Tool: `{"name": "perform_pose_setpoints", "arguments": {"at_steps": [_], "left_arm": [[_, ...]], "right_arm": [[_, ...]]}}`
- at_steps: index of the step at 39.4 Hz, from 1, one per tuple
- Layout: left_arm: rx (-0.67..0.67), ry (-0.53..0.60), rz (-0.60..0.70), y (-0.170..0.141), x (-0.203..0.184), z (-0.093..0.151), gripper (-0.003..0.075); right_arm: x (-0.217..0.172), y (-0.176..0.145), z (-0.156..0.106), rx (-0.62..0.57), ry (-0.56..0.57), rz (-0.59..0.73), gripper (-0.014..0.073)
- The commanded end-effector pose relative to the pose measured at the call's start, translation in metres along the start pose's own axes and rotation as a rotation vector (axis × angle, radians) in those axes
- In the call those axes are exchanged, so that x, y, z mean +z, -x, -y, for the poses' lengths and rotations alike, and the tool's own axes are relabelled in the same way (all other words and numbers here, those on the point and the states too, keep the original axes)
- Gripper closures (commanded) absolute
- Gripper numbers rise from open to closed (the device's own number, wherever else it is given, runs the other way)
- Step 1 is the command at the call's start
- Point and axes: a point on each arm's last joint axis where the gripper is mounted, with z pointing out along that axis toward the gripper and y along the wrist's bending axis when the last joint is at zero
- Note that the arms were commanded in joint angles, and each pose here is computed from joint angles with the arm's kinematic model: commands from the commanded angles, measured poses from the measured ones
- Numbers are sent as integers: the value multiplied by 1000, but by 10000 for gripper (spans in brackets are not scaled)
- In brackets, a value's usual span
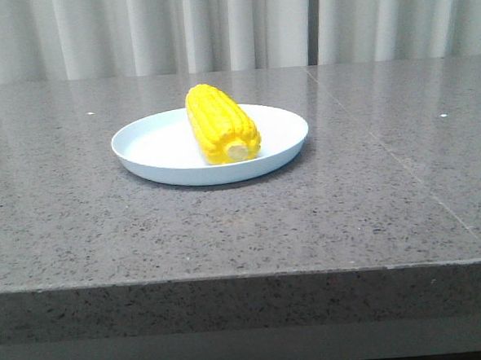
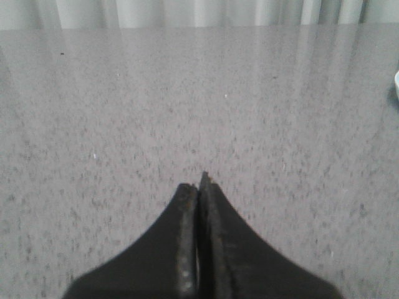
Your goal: Place corn on plate with both arms
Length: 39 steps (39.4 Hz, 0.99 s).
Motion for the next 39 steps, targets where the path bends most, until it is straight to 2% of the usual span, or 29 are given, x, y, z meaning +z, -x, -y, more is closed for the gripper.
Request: {"name": "perform_pose_setpoints", "arguments": {"at_steps": [1, 39], "left_arm": [[-6, 4, 81, 2, 0, 0, 741], [-6, 4, 89, 2, 0, 0, 741]], "right_arm": [[-2, 14, -2, -24, 8, 93, 655], [-2, 14, -2, -24, 8, 93, 655]]}}
